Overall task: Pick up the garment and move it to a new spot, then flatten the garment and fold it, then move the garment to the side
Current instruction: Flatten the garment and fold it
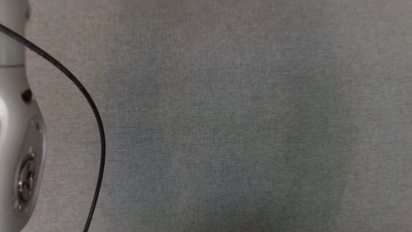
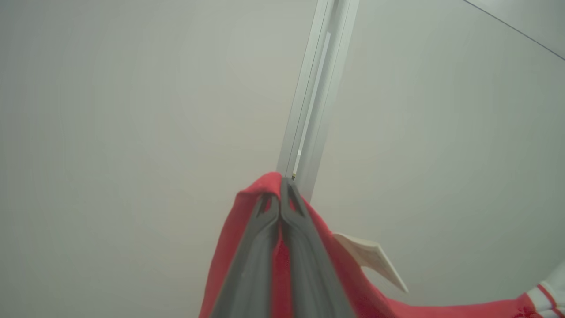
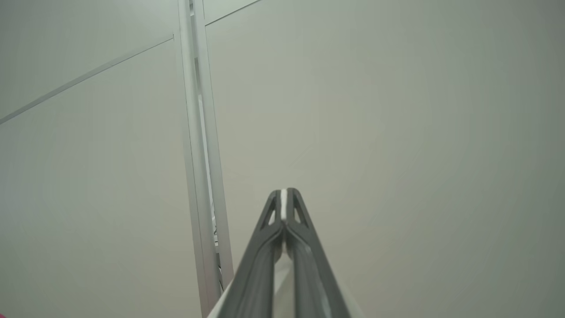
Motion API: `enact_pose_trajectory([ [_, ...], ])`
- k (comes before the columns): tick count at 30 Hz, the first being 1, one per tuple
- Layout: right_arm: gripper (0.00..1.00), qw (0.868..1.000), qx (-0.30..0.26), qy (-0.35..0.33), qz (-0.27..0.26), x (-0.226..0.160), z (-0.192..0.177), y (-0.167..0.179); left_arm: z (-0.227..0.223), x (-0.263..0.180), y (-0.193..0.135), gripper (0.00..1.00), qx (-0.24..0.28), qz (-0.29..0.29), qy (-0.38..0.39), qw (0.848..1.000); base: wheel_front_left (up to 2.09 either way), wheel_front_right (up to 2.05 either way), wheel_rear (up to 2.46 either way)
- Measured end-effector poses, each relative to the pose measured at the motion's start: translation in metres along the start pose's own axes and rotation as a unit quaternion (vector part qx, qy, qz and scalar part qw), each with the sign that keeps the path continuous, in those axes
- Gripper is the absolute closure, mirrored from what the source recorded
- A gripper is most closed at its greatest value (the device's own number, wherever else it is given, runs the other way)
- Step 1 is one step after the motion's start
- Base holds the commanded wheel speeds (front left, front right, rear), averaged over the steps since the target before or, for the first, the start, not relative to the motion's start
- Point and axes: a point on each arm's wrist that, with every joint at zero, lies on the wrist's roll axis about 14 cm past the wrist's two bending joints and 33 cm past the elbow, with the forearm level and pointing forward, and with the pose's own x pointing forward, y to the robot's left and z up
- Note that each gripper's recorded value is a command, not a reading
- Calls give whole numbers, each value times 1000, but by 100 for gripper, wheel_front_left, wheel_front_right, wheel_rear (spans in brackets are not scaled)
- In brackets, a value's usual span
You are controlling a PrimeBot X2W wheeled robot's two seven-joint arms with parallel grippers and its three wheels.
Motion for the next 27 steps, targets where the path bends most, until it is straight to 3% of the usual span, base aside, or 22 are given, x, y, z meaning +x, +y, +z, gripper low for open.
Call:
enact_pose_trajectory([
  [4, 100, 997, 1, -78, -3, 1, 19, -10, 8, 4, 7, 100, 7, -8, -55, 998, 0, 0, 0],
  [8, 100, 999, 12, 28, -17, -40, -84, -15, -58, -24, 35, 100, 12, 7, 11, 1000, 0, 0, 0],
  [15, 100, 986, 33, 160, -36, -100, -174, -23, -124, -61, 48, 100, 11, 14, 107, 994, 0, 0, 0],
  [27, 100, 955, 78, 266, -102, -179, -203, -37, -170, -141, 72, 100, 50, 61, 242, 967, 0, 0, 0],
])
